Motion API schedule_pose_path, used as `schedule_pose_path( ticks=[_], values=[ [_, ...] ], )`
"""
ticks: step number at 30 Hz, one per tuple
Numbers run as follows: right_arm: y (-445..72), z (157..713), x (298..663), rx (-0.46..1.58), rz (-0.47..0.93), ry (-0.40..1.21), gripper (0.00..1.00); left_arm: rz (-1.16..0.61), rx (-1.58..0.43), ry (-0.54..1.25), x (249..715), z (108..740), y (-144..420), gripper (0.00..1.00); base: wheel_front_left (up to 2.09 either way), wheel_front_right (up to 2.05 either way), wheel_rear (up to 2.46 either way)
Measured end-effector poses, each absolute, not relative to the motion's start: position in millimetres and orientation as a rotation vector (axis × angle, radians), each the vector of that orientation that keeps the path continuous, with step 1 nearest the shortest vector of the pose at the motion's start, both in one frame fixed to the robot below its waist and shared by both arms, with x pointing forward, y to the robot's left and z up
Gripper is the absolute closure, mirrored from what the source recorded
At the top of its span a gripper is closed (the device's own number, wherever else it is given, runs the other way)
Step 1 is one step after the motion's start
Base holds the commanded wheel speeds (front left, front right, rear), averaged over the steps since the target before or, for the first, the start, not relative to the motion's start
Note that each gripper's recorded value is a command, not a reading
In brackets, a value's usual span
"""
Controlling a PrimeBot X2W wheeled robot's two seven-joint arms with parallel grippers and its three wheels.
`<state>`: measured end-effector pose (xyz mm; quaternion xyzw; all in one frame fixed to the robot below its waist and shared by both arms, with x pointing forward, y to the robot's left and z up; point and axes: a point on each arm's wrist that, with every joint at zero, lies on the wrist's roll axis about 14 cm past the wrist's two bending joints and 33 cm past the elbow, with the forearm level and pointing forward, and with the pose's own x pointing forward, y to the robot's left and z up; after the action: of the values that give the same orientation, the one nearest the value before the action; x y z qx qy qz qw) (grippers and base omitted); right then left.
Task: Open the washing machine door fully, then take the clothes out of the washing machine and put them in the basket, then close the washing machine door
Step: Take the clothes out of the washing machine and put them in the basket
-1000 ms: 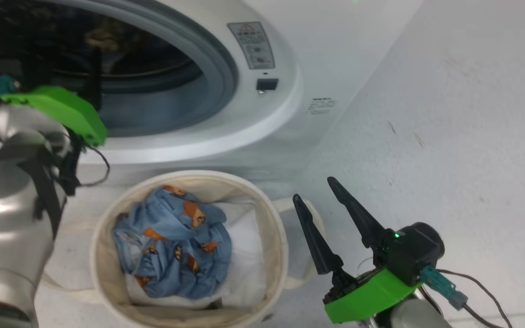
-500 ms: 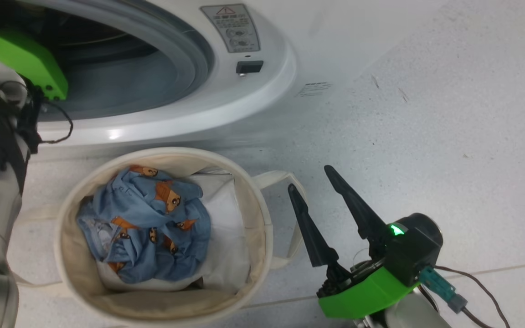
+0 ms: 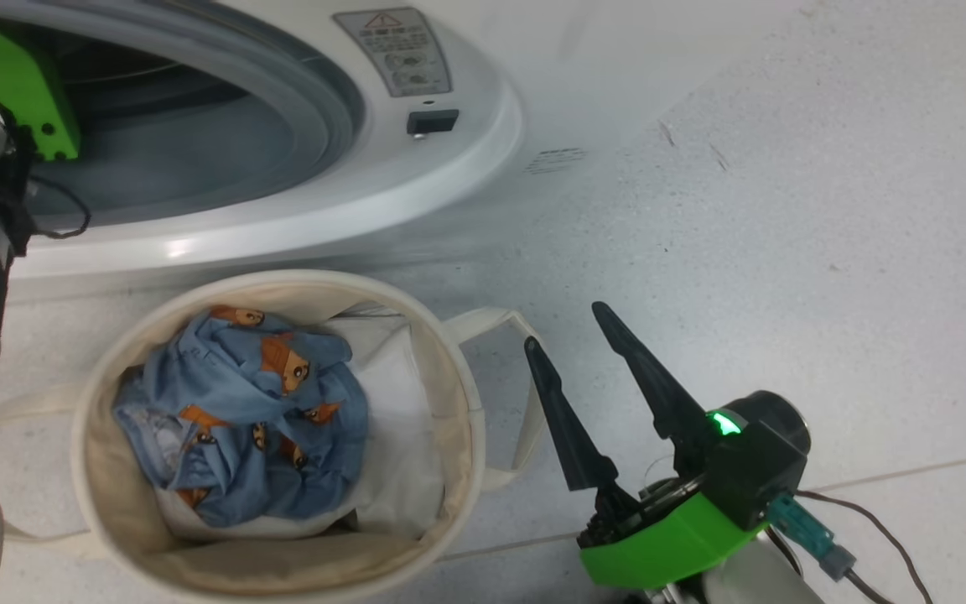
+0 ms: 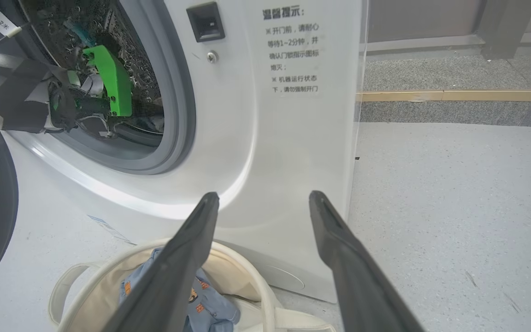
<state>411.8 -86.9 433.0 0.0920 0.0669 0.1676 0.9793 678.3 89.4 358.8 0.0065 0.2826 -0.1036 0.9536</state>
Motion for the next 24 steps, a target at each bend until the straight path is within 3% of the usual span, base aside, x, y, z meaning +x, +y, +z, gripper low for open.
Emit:
schedule_pose_path(
  ticks=[6, 11, 12, 13, 24],
  values=[
    [-91, 430, 412, 0.182, 0.325, 0.141, 0.0, -0.2, 0.041, 0.704, 670, 337, 94, 0.0, 0.0, 0.0, 0.0],
    [-88, 431, 413, 0.185, 0.331, 0.137, 0.0, -0.186, 0.058, 0.713, 668, 338, 100, 0.0, 0.0, 0.0, 0.0],
    [-88, 432, 413, 0.186, 0.333, 0.134, 0.0, -0.185, 0.062, 0.714, 668, 339, 101, 0.67, 0.0, 0.0, 0.0],
    [-87, 433, 414, 0.186, 0.335, 0.13, 0.0, -0.18, 0.065, 0.718, 667, 339, 102, 1.0, 0.0, 0.0, 0.0],
    [-80, 456, 414, 0.189, 0.366, 0.071, 0.0, -0.205, 0.027, 0.566, 650, 374, 101, 1.0, 0.0, 0.0, 0.0]
  ],
)
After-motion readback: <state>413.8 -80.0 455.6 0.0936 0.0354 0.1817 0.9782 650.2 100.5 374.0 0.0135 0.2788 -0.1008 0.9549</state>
